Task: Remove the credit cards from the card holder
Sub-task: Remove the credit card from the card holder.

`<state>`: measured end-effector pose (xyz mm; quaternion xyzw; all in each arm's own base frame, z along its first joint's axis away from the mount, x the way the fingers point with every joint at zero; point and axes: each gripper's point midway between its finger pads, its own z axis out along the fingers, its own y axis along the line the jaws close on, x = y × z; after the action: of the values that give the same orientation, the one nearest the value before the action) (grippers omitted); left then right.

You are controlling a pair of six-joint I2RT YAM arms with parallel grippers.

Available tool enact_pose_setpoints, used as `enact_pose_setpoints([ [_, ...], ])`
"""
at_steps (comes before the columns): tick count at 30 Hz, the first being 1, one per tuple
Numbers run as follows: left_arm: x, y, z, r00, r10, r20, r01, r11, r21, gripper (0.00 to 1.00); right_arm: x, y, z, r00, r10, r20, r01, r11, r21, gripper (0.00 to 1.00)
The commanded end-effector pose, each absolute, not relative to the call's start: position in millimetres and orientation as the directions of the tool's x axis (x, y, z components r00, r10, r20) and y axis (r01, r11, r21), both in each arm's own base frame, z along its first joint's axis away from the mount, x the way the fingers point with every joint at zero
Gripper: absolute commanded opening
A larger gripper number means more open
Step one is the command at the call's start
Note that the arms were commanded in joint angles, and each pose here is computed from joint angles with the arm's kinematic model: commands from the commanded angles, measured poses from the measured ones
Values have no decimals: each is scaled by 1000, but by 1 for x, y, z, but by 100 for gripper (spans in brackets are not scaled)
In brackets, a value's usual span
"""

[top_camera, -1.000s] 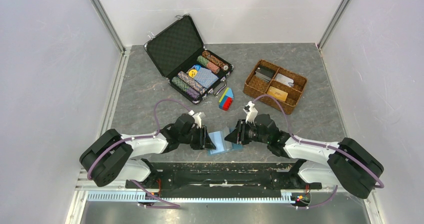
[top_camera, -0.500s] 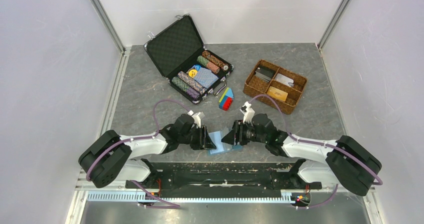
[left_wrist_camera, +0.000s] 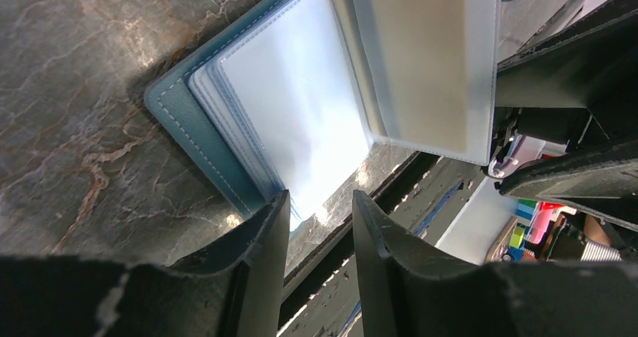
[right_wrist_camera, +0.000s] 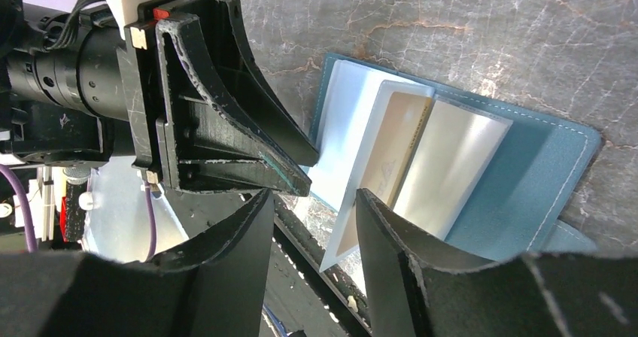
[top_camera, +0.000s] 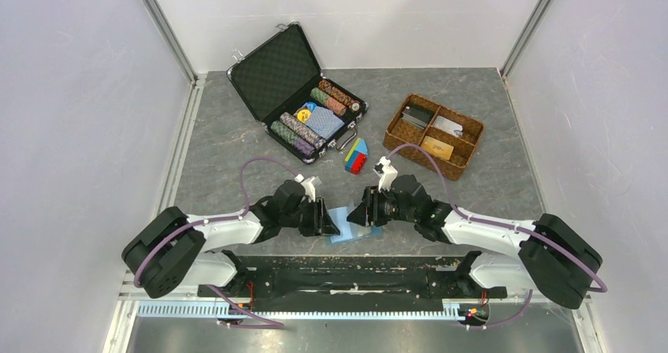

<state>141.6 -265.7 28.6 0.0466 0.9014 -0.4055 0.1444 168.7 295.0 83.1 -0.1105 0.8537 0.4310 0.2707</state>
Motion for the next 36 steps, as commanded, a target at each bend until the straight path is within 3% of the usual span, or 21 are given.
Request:
enact_pose_setpoints([
  [1,145,-251,23,-948,-94,-305,147,719,-679,44,172,310,100,-808,47,-587,-464,564,683,47],
  [10,166,-213,49,-903,-222,-368,29,824,-566,51,163,331,91,-817,0,-577,-481,551,682,47],
  [17,171,-219,80,-884,-247,-396,71,767,-638,52,157,335,84,-818,-24,-574,-490,551,676,47],
  [25,170,-240,82,-908,-165,-386,156,720,-676,42,177,314,82,-779,-1,-627,-491,624,609,43],
  [36,169,-262,61,-937,-121,-329,171,660,-732,29,180,303,76,-791,-5,-611,-490,602,630,38],
])
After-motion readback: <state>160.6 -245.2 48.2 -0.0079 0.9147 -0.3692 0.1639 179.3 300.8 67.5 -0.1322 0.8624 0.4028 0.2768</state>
